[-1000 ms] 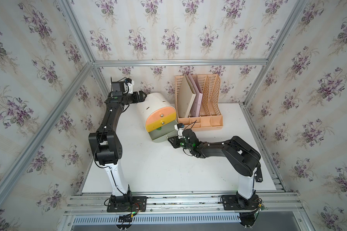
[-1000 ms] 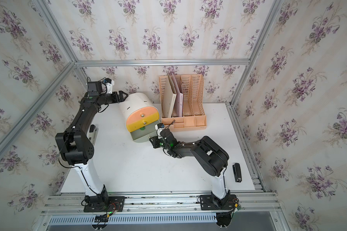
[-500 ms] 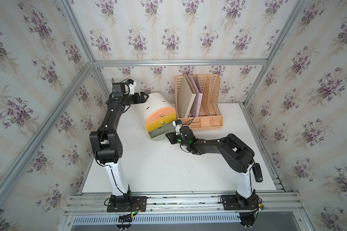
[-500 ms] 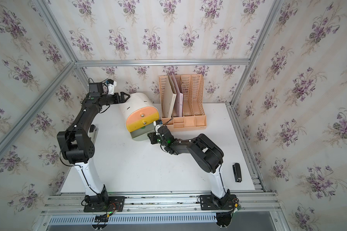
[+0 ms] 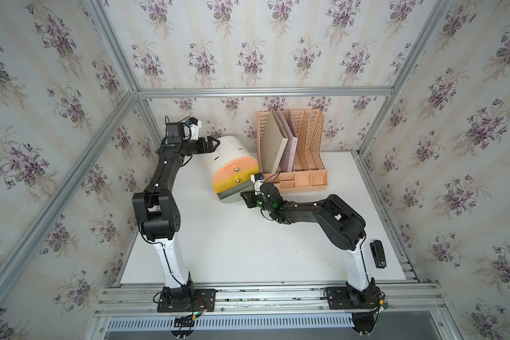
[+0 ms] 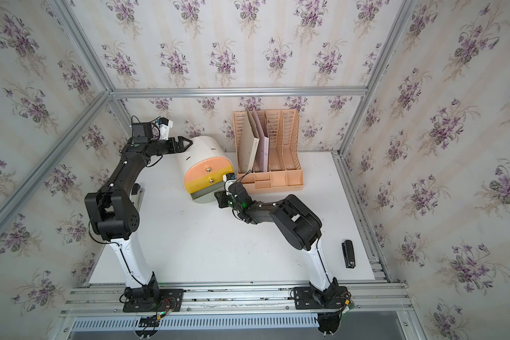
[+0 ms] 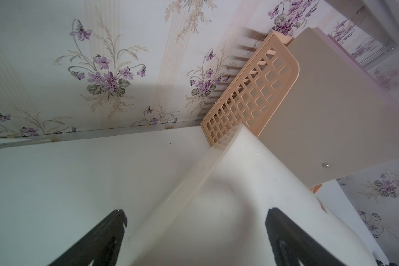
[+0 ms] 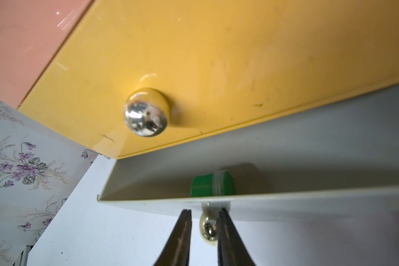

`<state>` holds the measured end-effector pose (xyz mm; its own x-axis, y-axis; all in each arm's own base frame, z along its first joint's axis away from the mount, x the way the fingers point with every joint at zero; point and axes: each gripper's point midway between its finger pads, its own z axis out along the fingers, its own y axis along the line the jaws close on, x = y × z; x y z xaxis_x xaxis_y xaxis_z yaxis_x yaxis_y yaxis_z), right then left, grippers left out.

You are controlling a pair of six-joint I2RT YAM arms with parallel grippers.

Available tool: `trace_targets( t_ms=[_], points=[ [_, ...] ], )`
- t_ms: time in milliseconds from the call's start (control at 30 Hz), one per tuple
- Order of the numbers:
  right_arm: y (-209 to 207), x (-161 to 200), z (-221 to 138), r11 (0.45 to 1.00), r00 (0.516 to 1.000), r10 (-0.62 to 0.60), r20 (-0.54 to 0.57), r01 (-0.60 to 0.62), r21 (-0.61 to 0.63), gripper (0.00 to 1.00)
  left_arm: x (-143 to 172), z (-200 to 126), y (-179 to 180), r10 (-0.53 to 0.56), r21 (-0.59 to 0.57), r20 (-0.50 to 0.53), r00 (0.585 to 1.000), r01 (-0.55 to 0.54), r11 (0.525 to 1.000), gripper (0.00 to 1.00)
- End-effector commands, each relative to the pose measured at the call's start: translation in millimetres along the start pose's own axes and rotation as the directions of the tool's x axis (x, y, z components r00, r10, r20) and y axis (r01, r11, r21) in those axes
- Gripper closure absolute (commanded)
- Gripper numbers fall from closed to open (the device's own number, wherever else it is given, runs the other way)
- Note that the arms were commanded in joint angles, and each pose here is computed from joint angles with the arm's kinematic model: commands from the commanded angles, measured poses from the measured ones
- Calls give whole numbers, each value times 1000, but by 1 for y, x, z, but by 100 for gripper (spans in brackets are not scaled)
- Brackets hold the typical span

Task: Put the paint cans in the drawer according to color
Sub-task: Close the drawer in the storage box.

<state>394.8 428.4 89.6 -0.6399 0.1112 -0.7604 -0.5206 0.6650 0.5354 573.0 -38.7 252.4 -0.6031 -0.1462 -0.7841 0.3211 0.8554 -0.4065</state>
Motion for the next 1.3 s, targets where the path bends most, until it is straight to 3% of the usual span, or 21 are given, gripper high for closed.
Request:
trace_targets(
  t_ms=[0,1267],
  points=[
    [0,-9,4,1000,999,-13,37,13,5,75,-4,-1,-4,31,19,20,999,-31,999,1],
    [9,-27,35,995,991,78,111,-71,-63,74,-4,-7,-10,50,43,29,998,-51,998,1]
  ],
)
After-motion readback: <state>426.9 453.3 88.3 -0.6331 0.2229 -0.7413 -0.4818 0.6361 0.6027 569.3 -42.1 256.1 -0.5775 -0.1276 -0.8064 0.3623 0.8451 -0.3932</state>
